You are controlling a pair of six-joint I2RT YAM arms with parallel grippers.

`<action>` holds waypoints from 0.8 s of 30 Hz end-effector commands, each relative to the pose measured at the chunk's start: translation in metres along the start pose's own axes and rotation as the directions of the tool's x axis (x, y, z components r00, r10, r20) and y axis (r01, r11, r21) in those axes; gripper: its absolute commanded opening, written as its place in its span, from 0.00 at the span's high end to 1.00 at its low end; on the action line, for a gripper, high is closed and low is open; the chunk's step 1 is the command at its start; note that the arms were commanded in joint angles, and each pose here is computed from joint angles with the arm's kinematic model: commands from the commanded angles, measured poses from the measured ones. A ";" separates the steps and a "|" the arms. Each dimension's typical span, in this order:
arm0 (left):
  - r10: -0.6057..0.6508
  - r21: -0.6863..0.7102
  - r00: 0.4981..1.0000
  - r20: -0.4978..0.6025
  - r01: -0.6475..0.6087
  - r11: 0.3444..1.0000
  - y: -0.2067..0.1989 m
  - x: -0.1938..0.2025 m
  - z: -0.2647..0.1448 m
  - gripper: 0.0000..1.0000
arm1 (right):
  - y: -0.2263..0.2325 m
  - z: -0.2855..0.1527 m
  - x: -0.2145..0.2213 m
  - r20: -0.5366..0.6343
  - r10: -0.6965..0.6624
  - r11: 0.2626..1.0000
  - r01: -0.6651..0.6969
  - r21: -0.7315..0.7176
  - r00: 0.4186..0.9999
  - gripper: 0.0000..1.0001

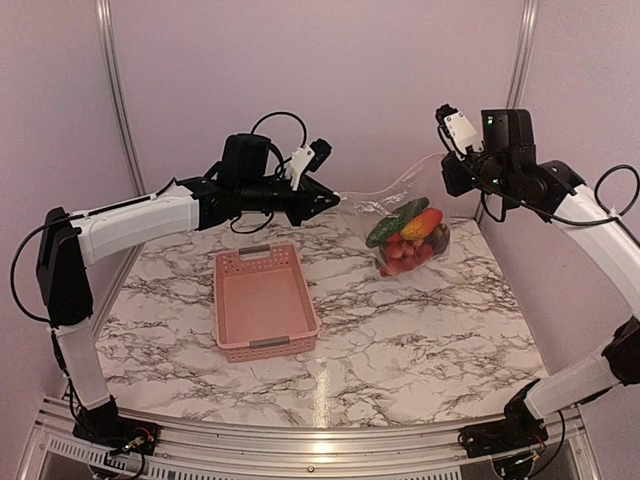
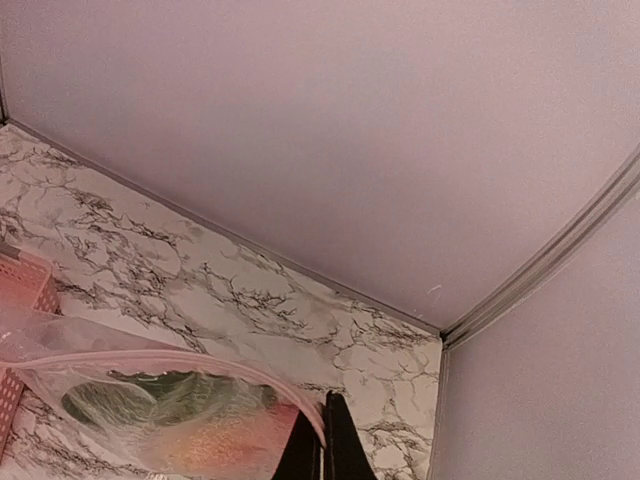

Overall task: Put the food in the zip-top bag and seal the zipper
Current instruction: Place the zipper food storage bag at the center of the board, then reset both arms

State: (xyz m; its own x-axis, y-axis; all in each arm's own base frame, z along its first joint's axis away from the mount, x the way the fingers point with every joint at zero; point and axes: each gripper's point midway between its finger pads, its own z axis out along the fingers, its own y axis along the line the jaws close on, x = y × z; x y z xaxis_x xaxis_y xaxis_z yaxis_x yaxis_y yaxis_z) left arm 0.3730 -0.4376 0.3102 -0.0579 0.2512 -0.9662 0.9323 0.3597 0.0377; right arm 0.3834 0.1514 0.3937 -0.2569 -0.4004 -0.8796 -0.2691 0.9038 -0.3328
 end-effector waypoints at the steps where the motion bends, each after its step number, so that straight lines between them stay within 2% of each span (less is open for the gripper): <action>1: -0.013 0.017 1.000 -0.004 0.013 1.000 -0.003 0.007 0.003 0.85 | -0.005 -0.014 -0.004 0.083 0.094 0.995 -0.095 0.002 0.992 1.00; 3: -0.043 0.046 0.998 -0.046 0.045 0.998 -0.012 0.032 0.003 0.83 | 0.005 -0.021 0.020 0.054 0.130 0.991 -0.128 -0.041 0.990 1.00; 5: -0.063 0.042 0.996 -0.067 0.066 0.997 -0.017 0.045 -0.002 0.79 | 0.026 -0.030 0.045 0.021 0.134 0.981 -0.130 -0.146 0.991 0.99; 8: -0.079 0.041 0.992 -0.099 0.083 0.996 -0.034 0.053 -0.009 0.66 | 0.064 -0.061 0.075 0.024 0.080 0.932 -0.066 -0.358 0.997 0.81; 11: -0.035 0.022 0.993 -0.110 0.038 0.999 -0.051 0.050 -0.025 0.54 | 0.068 -0.085 0.080 0.043 0.123 0.906 -0.095 -0.412 0.991 0.58; 13: -0.014 -0.032 0.995 -0.099 0.011 0.999 -0.052 0.044 -0.039 0.46 | 0.067 -0.092 0.072 0.064 0.161 0.896 -0.119 -0.427 0.985 0.47; 15: -0.049 -0.133 0.995 -0.090 0.037 0.990 -0.041 0.039 -0.054 0.33 | 0.063 -0.087 0.065 0.043 0.192 0.900 -0.158 -0.407 0.980 0.35; 17: -0.103 -0.284 0.992 -0.078 0.077 0.956 -0.020 0.035 -0.073 0.19 | 0.060 -0.069 0.065 -0.007 0.189 0.914 -0.179 -0.364 0.982 0.27; 18: -0.121 -0.352 0.991 -0.065 0.090 0.932 -0.010 0.033 -0.082 0.08 | 0.057 -0.059 0.063 -0.035 0.197 0.921 -0.198 -0.335 0.980 0.23; 19: -0.141 -0.418 0.987 -0.080 0.095 0.904 0.000 0.037 -0.092 0.02 | 0.049 -0.047 0.063 -0.059 0.203 0.938 -0.211 -0.275 0.977 0.16; 21: -0.176 -0.548 0.981 -0.078 0.106 0.829 0.022 0.037 -0.114 0.01 | 0.043 -0.030 0.052 -0.068 0.208 0.950 -0.218 -0.225 0.976 0.05; 24: -0.250 -0.713 0.968 -0.032 0.154 0.684 0.055 0.033 -0.152 0.01 | 0.021 -0.013 0.031 -0.028 0.288 0.952 -0.289 -0.095 0.957 0.01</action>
State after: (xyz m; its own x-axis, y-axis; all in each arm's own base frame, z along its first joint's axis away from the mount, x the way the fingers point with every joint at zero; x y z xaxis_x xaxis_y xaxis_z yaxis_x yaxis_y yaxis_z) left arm 0.3356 -0.3426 0.3259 -0.1730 0.2256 -0.9587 0.6913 0.7212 0.0450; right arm 0.3279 0.1742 0.3420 -0.3486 -0.2311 -0.9083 -0.4613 0.8859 -0.0484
